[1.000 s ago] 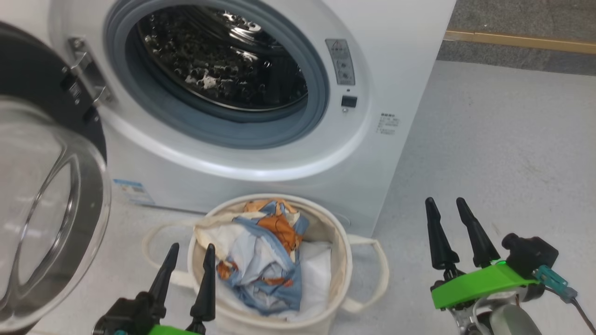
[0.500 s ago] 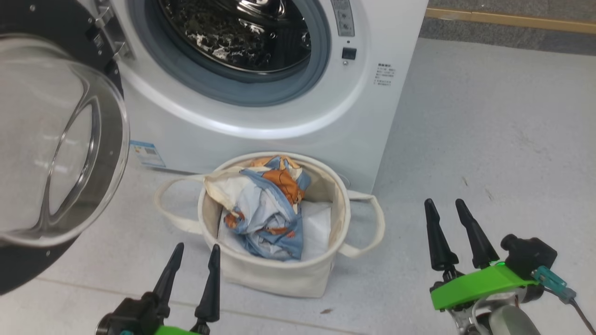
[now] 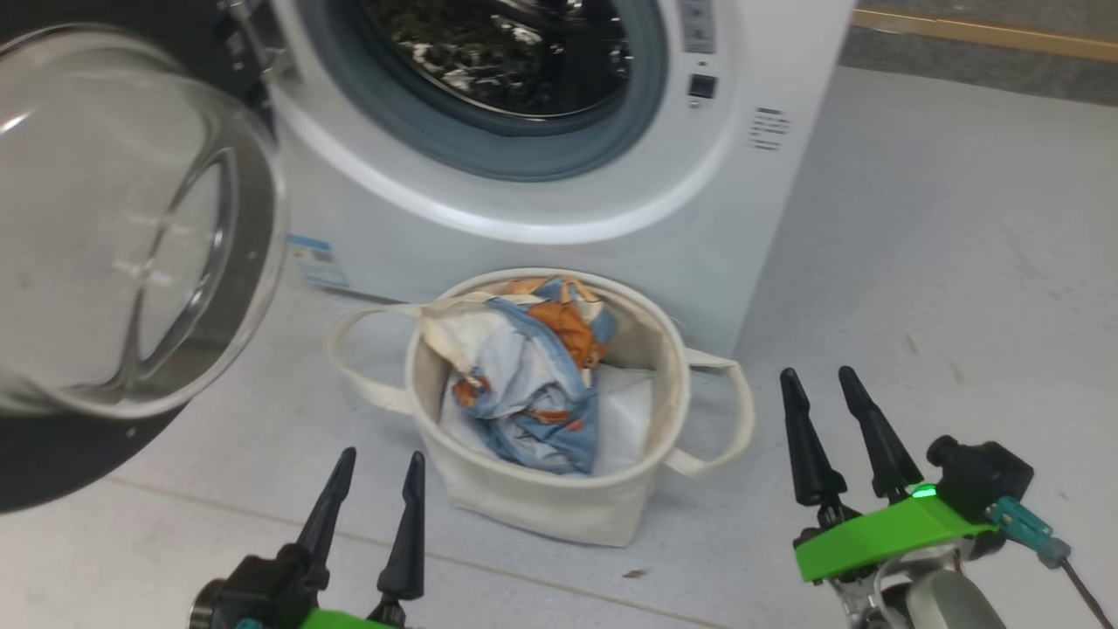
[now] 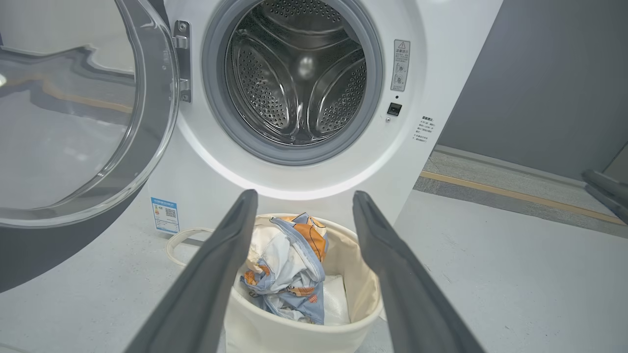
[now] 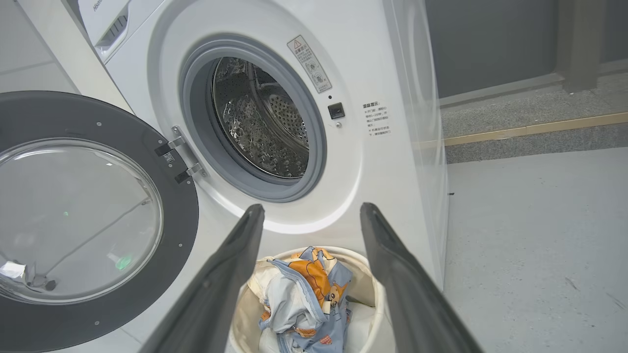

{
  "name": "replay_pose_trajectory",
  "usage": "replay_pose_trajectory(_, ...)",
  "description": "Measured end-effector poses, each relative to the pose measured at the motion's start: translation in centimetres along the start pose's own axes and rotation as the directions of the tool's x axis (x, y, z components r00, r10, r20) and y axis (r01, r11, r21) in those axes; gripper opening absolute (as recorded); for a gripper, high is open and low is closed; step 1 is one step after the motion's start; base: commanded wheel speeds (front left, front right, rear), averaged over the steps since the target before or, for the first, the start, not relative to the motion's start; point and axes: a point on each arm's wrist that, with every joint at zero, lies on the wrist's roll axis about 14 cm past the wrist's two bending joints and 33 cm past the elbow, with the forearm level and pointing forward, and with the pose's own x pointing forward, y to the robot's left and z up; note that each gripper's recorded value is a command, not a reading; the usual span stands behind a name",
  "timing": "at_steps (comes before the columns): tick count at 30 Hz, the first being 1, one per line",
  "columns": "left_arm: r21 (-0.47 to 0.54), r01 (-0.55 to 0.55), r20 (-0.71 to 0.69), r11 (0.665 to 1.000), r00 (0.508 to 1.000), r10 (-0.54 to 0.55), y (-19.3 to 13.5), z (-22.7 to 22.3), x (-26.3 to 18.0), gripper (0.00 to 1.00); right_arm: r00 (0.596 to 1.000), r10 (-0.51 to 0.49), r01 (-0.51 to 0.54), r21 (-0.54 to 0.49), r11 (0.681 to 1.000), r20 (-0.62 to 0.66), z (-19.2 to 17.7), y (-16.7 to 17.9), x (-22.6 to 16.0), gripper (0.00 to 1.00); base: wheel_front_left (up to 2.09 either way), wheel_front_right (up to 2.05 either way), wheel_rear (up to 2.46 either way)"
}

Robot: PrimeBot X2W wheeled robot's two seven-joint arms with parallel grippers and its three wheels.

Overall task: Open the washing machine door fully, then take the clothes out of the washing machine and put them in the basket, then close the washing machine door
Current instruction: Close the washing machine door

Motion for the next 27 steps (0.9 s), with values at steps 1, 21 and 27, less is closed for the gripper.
replay_pose_trajectory(1,0.001,-0.005,0.002,1.000,1.000,0.005,0.1,0.1,-0.2,1.00,1.000,0.017,-0.017,0.002,1.000,-0.002,-0.1,0.6,0.3,1.00,0.00,0.00,0.00)
replay_pose_trajectory(21,0.024,-0.380,0.095,0.925,0.922,0.377,8.9,3.4,-9.3,1.00,0.848,0.520,-0.510,0.111,0.853,-0.104,-5.0,18.4,1.9,1.00,0.00,0.00,0.00)
replay_pose_trajectory(27,0.035,-0.485,0.119,0.874,0.870,0.478,11.0,4.3,-11.3,1.00,0.781,0.609,-0.593,0.140,0.793,-0.140,-6.8,21.7,1.7,1.00,0.00,0.00,0.00)
